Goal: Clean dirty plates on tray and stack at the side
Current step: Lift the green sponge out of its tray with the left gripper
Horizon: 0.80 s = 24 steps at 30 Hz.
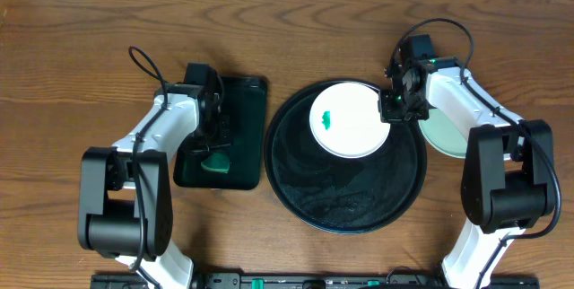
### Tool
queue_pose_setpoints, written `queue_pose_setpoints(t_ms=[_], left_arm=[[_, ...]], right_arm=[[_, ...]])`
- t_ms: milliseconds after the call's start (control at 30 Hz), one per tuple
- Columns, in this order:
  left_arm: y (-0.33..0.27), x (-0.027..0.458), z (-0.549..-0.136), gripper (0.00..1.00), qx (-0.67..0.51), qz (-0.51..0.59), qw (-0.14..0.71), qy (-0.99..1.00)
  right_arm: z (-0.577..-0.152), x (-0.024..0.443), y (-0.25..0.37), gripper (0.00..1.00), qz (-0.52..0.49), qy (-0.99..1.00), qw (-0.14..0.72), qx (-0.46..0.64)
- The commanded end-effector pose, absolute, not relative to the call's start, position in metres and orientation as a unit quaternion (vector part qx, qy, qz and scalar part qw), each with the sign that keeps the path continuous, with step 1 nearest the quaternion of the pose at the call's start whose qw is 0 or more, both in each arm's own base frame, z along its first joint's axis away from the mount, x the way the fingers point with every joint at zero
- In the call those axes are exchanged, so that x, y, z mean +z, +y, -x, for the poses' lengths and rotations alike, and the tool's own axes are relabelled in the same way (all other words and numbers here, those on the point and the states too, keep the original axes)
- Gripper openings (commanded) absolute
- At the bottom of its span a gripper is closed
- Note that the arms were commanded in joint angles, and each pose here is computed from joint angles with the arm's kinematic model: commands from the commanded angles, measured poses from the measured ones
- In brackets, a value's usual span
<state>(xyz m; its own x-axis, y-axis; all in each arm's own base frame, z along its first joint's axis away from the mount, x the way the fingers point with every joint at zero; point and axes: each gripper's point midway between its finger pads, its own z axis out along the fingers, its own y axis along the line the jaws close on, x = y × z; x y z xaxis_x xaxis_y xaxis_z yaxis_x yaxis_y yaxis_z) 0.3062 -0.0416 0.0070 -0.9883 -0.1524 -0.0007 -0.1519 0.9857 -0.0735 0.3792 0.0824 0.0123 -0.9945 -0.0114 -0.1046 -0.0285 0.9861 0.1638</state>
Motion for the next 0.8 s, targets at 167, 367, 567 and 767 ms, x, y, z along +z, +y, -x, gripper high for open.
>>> queue_pose_setpoints(t_ms=[167, 367, 567, 767], left_arm=[[-0.046, 0.060, -0.322, 0.07, -0.057, 0.069, 0.084, 0.992], [-0.046, 0.092, -0.329, 0.07, -0.066, 0.066, 0.138, 0.986], [-0.046, 0.107, -0.329, 0.07, -0.069, 0.065, 0.161, 0.982], [-0.046, 0.106, -0.327, 0.07, -0.069, 0.065, 0.157, 0.983]], right_arm=[[-0.377, 0.012, 0.086, 0.01, 0.014, 0.995, 0.049, 0.089], [-0.377, 0.012, 0.086, 0.01, 0.014, 0.995, 0.048, 0.089], [-0.376, 0.012, 0.086, 0.01, 0.014, 0.995, 0.046, 0.088], [-0.375, 0.012, 0.086, 0.01, 0.014, 0.995, 0.045, 0.088]])
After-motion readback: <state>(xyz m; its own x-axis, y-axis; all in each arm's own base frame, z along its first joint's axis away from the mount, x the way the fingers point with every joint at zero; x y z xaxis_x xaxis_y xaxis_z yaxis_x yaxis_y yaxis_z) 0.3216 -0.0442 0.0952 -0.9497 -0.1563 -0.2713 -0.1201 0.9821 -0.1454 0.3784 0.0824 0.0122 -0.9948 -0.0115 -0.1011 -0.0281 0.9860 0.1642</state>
